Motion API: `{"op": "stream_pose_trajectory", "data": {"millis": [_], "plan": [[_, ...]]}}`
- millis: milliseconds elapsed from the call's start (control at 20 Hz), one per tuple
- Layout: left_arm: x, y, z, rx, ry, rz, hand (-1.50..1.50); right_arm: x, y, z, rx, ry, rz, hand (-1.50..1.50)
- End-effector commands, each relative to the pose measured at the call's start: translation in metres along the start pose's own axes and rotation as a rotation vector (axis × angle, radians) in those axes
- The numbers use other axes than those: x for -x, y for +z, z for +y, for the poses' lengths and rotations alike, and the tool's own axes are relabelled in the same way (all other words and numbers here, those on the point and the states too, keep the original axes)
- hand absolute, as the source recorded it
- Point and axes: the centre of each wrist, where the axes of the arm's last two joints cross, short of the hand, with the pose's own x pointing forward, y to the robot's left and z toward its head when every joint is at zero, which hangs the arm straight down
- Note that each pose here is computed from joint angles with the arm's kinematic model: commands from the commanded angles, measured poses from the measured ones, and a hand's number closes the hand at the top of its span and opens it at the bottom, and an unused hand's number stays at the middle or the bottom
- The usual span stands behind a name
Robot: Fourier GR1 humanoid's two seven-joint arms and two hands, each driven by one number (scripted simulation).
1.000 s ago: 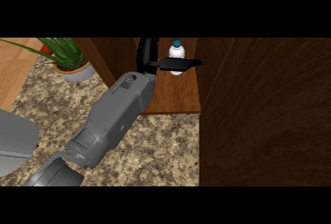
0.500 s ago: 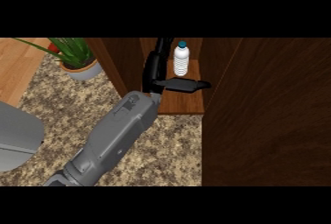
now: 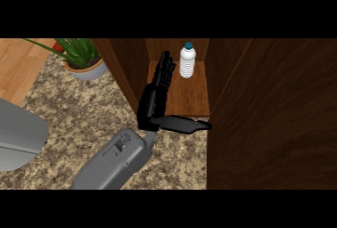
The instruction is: Pick up the bottled water, place it into the cabinet and close the cabinet
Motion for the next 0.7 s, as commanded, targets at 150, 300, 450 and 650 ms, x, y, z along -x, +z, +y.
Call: {"op": "stream_pose_trajectory", "data": {"millis": [150, 300, 450, 650], "plan": [[-0.029, 0.057, 0.026, 0.003, 0.054, 0.033, -1.50, -0.031, -0.014, 0.009, -0.110, 0.048, -0.007, -1.50], [-0.025, 0.076, 0.012, -0.013, 0.051, -0.003, -1.50, -0.030, -0.020, 0.017, -0.268, 0.042, 0.074, 1.50], [-0.031, 0.096, 0.030, -0.005, 0.055, 0.018, -1.50, -0.034, -0.027, 0.021, -0.363, 0.037, 0.074, 1.50], [-0.042, 0.124, 0.051, -0.033, 0.044, 0.006, -1.50, -0.036, -0.028, 0.033, -0.427, 0.004, 0.092, 1.50]]}}
